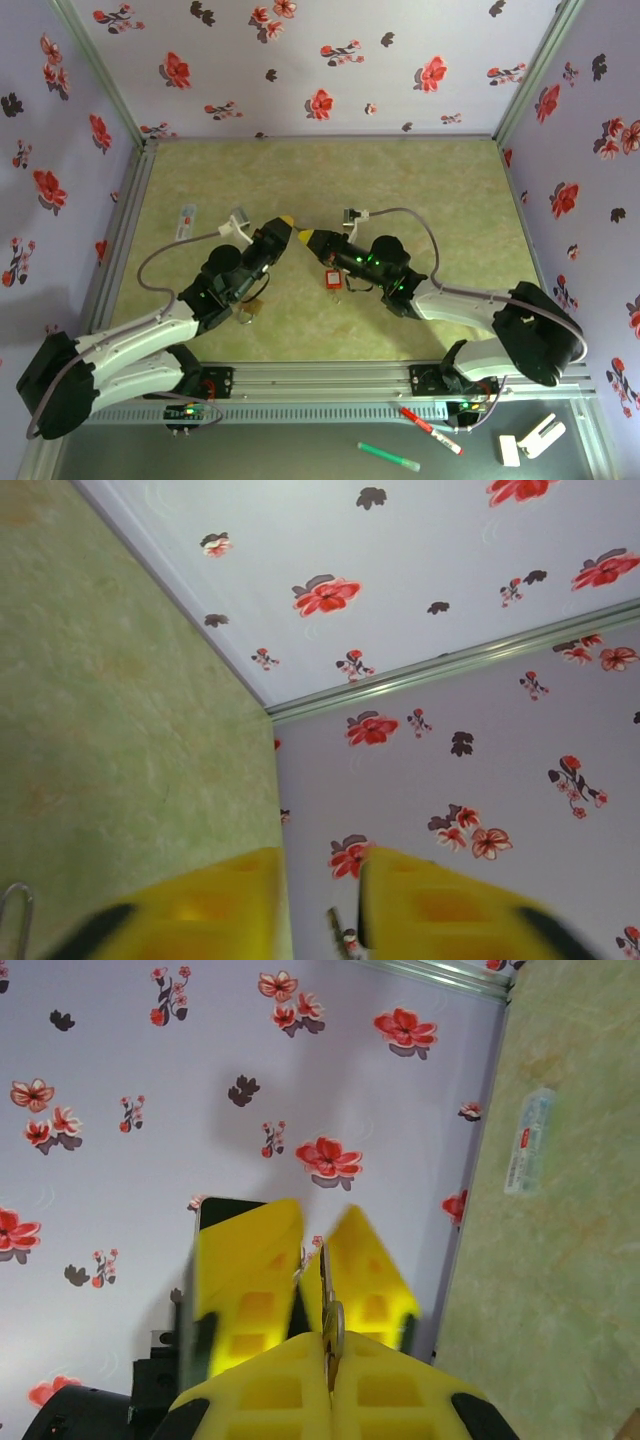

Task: Unlock with the key

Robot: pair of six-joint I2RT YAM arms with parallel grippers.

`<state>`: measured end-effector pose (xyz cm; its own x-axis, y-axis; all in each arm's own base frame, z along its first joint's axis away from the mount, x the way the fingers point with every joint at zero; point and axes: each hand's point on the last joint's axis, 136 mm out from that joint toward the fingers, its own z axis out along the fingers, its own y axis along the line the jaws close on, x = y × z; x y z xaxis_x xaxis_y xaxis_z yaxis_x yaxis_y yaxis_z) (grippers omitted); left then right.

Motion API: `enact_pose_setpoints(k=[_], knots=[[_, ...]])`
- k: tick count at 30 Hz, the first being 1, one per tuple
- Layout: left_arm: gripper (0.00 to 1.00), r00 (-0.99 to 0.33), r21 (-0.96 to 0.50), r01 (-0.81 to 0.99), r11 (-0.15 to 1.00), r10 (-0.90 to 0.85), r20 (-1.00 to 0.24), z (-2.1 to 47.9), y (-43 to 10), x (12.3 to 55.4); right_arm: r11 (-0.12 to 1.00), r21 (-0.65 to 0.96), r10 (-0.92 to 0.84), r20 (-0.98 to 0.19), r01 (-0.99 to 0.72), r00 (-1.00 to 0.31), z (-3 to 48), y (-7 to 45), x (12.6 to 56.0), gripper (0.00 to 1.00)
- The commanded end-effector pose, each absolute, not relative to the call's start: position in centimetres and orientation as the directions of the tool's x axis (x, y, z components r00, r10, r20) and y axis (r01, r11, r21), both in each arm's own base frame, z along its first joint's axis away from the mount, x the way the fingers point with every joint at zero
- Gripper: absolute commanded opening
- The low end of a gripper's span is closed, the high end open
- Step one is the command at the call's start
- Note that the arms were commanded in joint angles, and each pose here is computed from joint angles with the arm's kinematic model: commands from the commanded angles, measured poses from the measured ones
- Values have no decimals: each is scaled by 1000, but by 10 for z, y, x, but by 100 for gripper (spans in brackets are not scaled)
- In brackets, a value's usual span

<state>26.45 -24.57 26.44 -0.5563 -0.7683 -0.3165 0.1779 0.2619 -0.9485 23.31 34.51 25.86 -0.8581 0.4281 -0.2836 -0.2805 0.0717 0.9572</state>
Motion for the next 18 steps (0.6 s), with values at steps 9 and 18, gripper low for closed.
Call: enact_pose_setpoints(k=[9,18], knots=[[82,-771,-528,-27,849,-354,-530,200,-153,209,628,761,325,-444,-161,-835,209,256,207,0],[84,-975,-179,81,980,40,-219,126,-140,161,664,730,318,-474,-164,-821,218,228,195,0]])
